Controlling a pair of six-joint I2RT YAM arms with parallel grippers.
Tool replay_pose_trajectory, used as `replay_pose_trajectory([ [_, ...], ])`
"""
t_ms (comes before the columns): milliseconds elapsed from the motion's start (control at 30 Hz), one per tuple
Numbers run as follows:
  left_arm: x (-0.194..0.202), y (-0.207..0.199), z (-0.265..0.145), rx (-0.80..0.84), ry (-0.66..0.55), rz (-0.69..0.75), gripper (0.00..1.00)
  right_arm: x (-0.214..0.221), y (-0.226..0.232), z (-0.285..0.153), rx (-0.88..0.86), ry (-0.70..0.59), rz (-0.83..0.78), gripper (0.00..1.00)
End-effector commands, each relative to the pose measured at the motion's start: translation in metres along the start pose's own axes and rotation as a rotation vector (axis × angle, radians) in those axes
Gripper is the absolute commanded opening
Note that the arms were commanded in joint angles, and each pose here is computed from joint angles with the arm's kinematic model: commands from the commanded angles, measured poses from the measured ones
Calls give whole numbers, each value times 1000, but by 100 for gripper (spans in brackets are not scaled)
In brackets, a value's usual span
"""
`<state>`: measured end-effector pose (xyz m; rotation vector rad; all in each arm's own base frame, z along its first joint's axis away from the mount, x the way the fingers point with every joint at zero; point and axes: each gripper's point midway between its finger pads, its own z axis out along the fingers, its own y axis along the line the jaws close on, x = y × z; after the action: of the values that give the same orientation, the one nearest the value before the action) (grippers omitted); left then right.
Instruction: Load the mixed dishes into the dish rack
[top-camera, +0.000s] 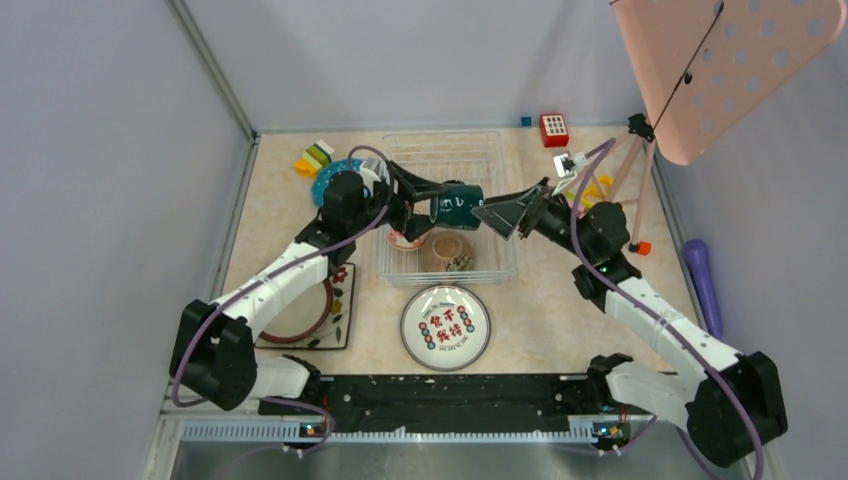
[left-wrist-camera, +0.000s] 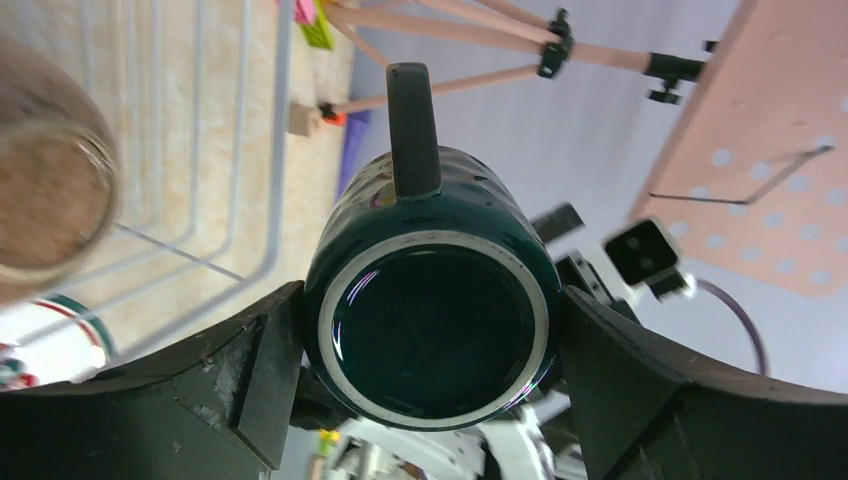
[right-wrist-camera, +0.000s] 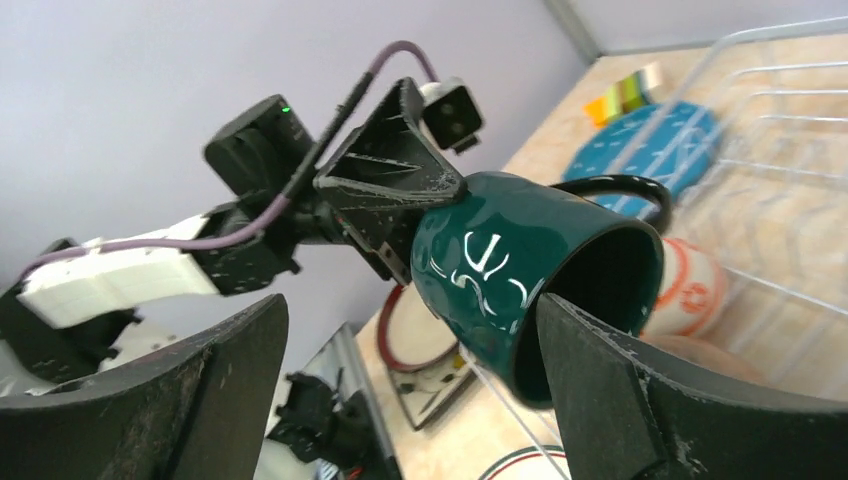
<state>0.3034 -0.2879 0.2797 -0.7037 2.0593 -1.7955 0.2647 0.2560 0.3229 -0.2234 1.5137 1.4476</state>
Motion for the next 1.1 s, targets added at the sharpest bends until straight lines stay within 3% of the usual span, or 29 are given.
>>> replay_pose_trajectory([
  [0,-22,-10,13,-78,-80,224,0,-4,-43,-27,297,-22,-99,92],
  [133,-39,12,30,-262,-94,301,0,-8,-54,-53,444,-48,-135,91],
  [300,-53,25,55,-430,-104,406,0,-13,-52,-73,510,-69,-174,91],
  [467,-49,26,79,-474,-85,480,0,-17,-50,-84,551,-70,-209,91],
  [700,-53,28,96,-593,-181,620,0,-29,-41,-96,580,-103,-251,90],
  [1067,-55,41,129,-661,-207,681,0,-33,-35,-102,584,-117,-279,90],
])
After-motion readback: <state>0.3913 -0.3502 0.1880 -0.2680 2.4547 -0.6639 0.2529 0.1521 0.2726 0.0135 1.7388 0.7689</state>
